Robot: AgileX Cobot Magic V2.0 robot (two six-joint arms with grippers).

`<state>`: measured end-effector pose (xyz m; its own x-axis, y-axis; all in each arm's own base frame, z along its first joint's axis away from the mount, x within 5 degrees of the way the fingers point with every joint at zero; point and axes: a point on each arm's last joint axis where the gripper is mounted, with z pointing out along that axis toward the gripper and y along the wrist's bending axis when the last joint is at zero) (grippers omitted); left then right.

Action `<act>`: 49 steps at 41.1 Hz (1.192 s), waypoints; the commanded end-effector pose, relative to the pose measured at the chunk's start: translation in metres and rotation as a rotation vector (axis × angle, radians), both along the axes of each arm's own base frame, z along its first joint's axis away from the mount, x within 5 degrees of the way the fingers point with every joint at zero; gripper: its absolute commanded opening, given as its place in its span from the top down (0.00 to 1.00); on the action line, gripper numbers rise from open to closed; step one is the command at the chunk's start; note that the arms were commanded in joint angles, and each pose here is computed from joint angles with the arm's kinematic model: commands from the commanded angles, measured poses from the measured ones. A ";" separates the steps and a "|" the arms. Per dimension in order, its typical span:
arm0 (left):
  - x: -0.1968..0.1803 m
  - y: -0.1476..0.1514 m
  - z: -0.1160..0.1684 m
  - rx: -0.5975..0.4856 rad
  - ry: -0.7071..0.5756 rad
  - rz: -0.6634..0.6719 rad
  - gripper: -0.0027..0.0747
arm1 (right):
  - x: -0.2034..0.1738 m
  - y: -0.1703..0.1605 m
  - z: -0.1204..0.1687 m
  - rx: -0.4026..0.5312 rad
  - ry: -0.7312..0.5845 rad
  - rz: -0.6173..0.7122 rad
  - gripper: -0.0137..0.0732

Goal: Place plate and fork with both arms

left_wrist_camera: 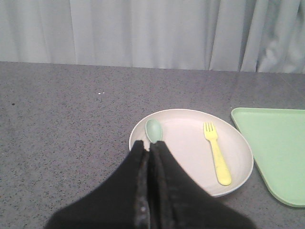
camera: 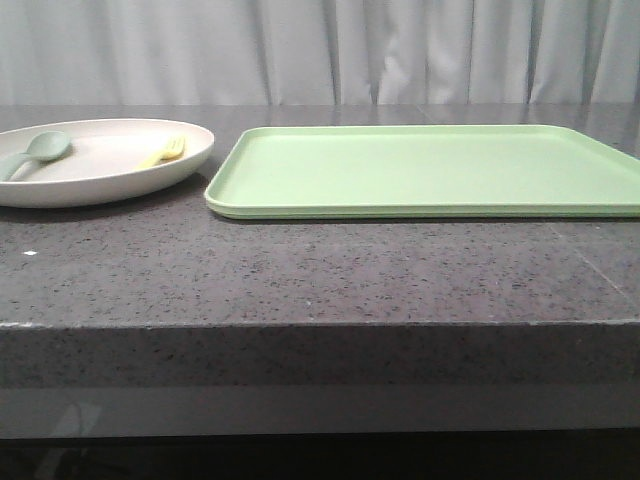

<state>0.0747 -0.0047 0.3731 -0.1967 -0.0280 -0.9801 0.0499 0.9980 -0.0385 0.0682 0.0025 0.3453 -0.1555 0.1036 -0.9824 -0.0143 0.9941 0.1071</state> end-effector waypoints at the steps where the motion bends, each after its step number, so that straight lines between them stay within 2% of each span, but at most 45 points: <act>1: 0.002 0.000 0.016 -0.010 -0.091 0.003 0.99 | 0.001 0.000 0.017 -0.013 -0.099 -0.004 0.92; 7: 0.002 0.000 0.016 -0.008 -0.091 0.003 0.99 | 0.001 -0.001 0.017 -0.021 -0.098 -0.007 0.90; 10: 0.002 0.000 0.016 -0.008 -0.091 0.003 0.93 | 0.001 -0.002 0.017 -0.043 -0.096 -0.013 0.77; 11: 0.002 0.000 0.016 -0.006 -0.091 0.004 0.88 | 0.001 -0.002 0.017 -0.059 -0.095 -0.018 0.71; 12: 0.002 0.000 0.016 -0.006 -0.091 0.004 0.80 | 0.001 -0.003 0.017 -0.077 -0.095 -0.024 0.61; 13: 0.002 0.000 0.016 -0.005 -0.091 0.004 0.74 | 0.001 -0.004 0.017 -0.093 -0.096 -0.029 0.56; 15: 0.002 0.000 0.016 -0.005 -0.091 0.004 0.57 | 0.001 -0.005 0.017 -0.126 -0.096 -0.039 0.41; 17: 0.002 0.000 0.016 -0.005 -0.089 0.004 0.41 | 0.001 -0.005 0.017 -0.140 -0.098 -0.044 0.30; 18: 0.002 0.000 0.016 -0.005 -0.089 0.004 0.34 | 0.001 -0.005 0.017 -0.139 -0.098 -0.043 0.27; 21: 0.002 0.000 0.016 -0.005 -0.089 0.004 0.24 | 0.001 -0.005 0.017 -0.139 -0.098 -0.043 0.21; 34: 0.002 0.000 0.016 -0.005 -0.091 0.004 0.33 | 0.001 -0.005 0.017 -0.139 -0.096 -0.043 0.22; 42: 0.003 -0.002 0.018 -0.057 -0.104 -0.013 0.36 | 0.001 -0.005 0.017 -0.139 -0.096 -0.043 0.22; 49: 0.023 -0.001 0.019 -0.012 0.054 -0.005 0.35 | 0.001 -0.005 0.017 -0.139 -0.096 -0.043 0.22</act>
